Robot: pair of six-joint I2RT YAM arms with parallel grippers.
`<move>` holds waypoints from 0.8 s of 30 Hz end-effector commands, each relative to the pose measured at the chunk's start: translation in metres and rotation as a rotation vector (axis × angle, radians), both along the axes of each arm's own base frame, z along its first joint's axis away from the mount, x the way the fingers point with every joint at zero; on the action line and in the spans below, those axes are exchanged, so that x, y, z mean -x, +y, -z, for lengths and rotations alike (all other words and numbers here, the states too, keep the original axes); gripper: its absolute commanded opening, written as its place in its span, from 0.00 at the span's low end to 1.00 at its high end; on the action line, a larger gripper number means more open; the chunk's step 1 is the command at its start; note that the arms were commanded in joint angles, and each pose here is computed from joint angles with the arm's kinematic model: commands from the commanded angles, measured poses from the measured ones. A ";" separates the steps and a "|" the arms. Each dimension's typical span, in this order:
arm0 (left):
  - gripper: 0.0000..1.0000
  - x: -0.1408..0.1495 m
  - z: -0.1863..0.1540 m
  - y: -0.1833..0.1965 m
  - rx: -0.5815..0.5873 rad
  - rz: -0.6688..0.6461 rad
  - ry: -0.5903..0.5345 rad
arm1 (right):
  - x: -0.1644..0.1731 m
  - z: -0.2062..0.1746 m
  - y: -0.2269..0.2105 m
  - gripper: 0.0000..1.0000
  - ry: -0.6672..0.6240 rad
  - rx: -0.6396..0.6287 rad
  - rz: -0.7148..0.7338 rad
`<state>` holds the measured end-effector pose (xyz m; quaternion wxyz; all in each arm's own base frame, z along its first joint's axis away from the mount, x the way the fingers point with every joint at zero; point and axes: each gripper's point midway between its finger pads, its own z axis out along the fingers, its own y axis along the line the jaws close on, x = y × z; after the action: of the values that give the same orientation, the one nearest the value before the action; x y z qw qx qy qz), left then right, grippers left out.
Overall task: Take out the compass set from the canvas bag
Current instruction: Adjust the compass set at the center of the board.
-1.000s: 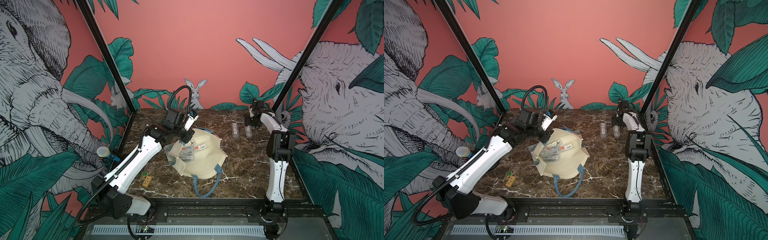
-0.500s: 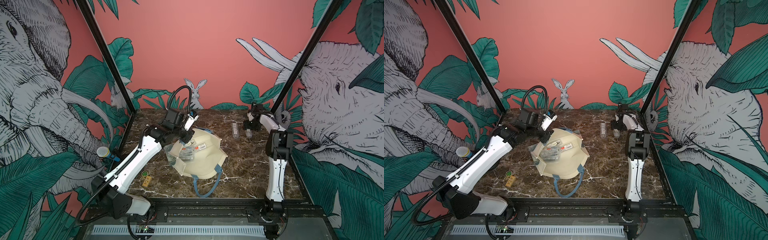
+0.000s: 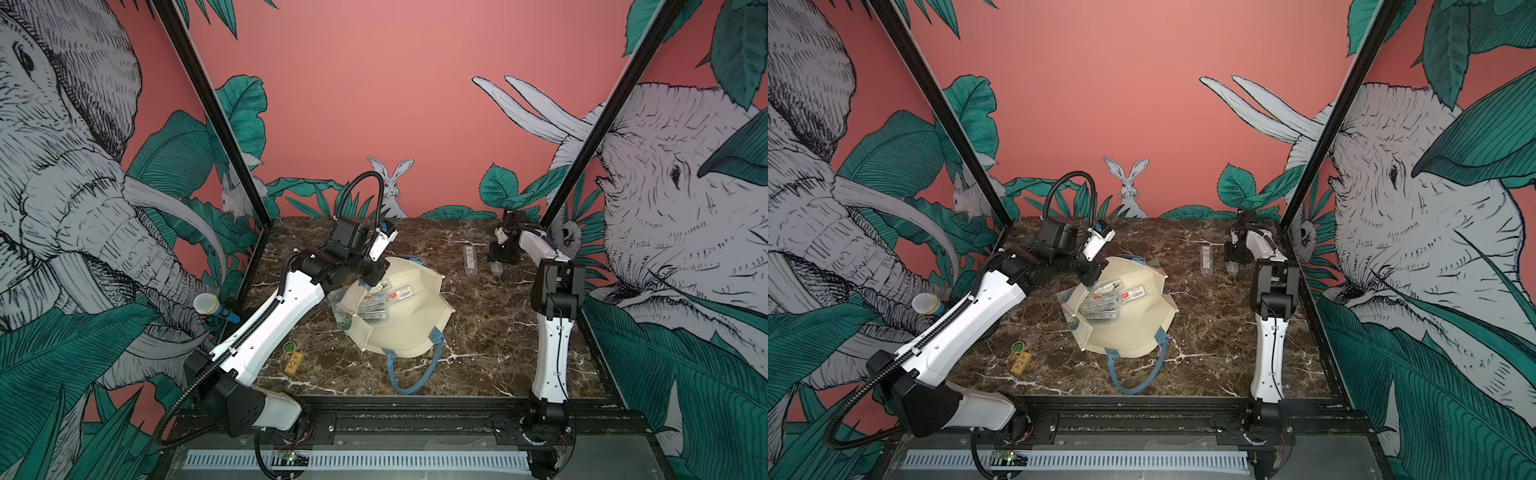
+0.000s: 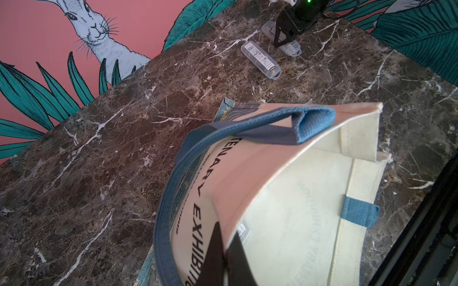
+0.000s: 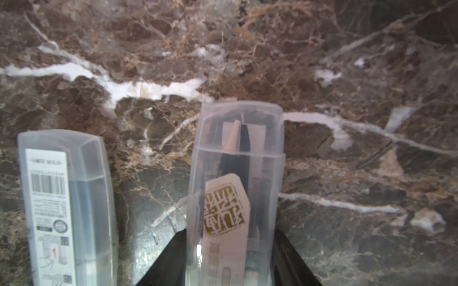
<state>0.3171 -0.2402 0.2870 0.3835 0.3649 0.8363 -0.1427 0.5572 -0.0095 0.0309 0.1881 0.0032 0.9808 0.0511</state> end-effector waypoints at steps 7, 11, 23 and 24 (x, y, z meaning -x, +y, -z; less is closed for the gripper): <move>0.00 -0.003 -0.024 -0.005 0.052 0.020 -0.064 | 0.004 -0.002 0.030 0.52 0.001 -0.048 -0.033; 0.00 -0.002 -0.025 -0.002 0.050 0.016 -0.069 | 0.003 -0.004 0.037 0.52 -0.003 -0.048 -0.044; 0.00 -0.001 -0.024 -0.003 0.055 0.020 -0.071 | 0.006 -0.008 0.039 0.58 -0.012 -0.056 -0.020; 0.00 -0.001 -0.025 -0.003 0.057 0.021 -0.073 | 0.006 -0.009 0.039 0.58 -0.014 -0.055 -0.017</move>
<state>0.3166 -0.2414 0.2875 0.3837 0.3661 0.8351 -0.1461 0.5594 0.0178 0.0320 0.2005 -0.0002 0.9776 0.0643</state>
